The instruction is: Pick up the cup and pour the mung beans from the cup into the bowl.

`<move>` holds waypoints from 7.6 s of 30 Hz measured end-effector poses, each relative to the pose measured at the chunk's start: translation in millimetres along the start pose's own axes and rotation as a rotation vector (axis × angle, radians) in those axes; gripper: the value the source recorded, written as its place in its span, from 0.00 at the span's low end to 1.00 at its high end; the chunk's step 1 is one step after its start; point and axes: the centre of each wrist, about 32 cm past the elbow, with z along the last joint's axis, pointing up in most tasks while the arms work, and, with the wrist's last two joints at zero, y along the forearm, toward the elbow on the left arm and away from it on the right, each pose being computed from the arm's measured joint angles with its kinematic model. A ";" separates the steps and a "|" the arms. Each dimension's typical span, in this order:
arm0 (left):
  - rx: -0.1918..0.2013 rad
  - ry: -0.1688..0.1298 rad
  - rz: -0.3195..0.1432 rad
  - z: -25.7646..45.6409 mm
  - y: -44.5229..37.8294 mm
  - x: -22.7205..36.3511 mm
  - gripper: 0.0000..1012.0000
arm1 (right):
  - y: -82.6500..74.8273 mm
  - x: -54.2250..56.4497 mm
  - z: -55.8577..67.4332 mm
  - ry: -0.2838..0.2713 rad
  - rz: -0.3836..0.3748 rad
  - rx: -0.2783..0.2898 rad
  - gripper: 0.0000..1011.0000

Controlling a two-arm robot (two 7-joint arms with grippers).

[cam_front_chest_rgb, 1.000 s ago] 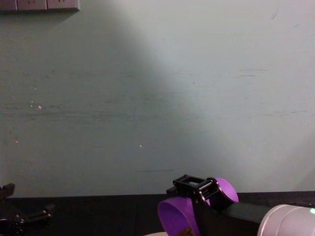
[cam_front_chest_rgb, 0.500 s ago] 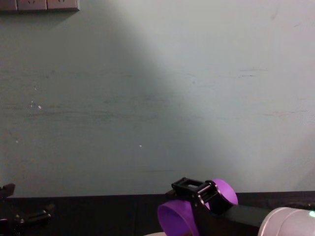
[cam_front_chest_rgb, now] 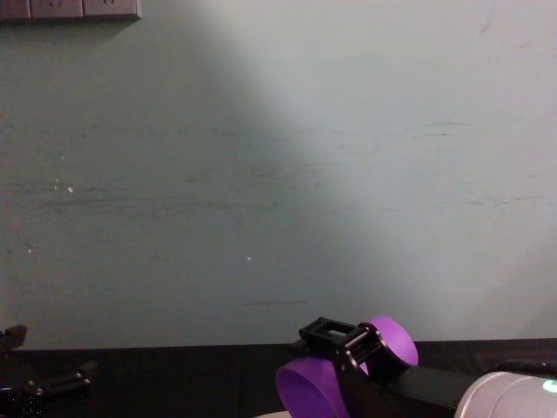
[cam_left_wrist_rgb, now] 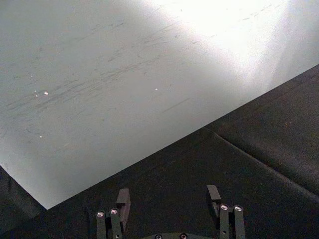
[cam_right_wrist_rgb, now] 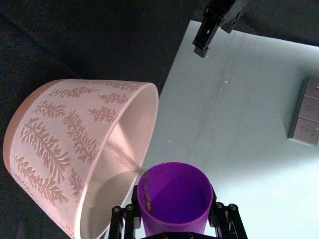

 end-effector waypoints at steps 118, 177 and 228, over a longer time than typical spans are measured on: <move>0.000 0.000 0.000 0.0 0.0 0.0 0.99 | 13.8 -81.6 -108.8 1.545 -0.139 0.126 0.73; 0.000 0.000 0.000 0.0 0.0 0.0 0.99 | 48.5 -130.5 -117.5 1.897 -0.031 0.167 0.80; 0.000 0.000 0.000 0.0 0.0 0.0 0.99 | -1.2 -90.9 -183.2 1.721 -0.184 -0.004 0.99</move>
